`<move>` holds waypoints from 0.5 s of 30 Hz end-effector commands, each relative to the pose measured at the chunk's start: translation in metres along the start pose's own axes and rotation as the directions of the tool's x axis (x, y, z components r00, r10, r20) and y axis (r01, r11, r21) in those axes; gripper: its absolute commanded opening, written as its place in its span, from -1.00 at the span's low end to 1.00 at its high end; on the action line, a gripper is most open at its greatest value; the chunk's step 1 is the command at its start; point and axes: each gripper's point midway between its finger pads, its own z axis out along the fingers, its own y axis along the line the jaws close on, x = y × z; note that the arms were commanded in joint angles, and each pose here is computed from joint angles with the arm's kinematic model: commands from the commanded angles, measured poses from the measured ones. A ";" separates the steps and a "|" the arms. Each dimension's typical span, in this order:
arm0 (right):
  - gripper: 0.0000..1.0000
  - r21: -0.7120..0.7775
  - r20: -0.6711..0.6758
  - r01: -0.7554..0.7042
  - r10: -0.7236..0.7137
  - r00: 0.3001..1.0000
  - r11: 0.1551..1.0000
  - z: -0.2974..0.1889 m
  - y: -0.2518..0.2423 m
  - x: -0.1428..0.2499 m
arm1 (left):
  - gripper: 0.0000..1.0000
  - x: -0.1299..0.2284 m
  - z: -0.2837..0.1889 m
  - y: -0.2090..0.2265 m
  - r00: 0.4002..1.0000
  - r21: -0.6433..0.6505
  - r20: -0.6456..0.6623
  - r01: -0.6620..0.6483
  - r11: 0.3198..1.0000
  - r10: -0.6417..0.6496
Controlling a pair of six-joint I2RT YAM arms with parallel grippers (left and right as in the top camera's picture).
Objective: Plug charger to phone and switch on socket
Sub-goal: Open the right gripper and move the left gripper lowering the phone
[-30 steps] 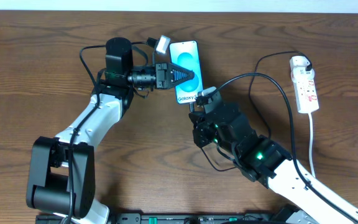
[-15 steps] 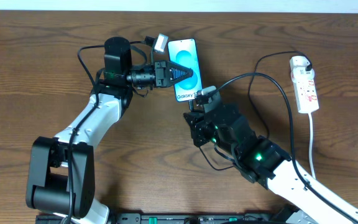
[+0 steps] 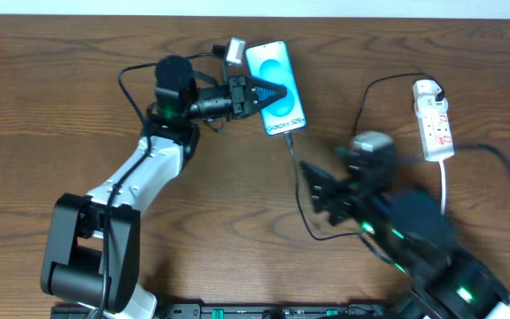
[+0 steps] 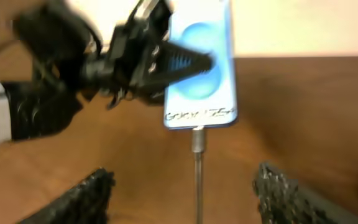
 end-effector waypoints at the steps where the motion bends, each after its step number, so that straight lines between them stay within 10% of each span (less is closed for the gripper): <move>1: 0.49 0.160 0.174 -0.038 0.010 0.985 0.986 -0.041 -0.032 -0.036 | -0.85 0.008 0.026 -0.023 0.999 0.037 -0.025 0.027 0.999 -0.027; 15: 0.53 0.295 0.266 -0.083 0.002 0.964 0.952 -0.093 -0.067 -0.041 | -0.85 0.004 0.068 0.007 0.988 -0.218 -0.122 -0.123 0.968 0.098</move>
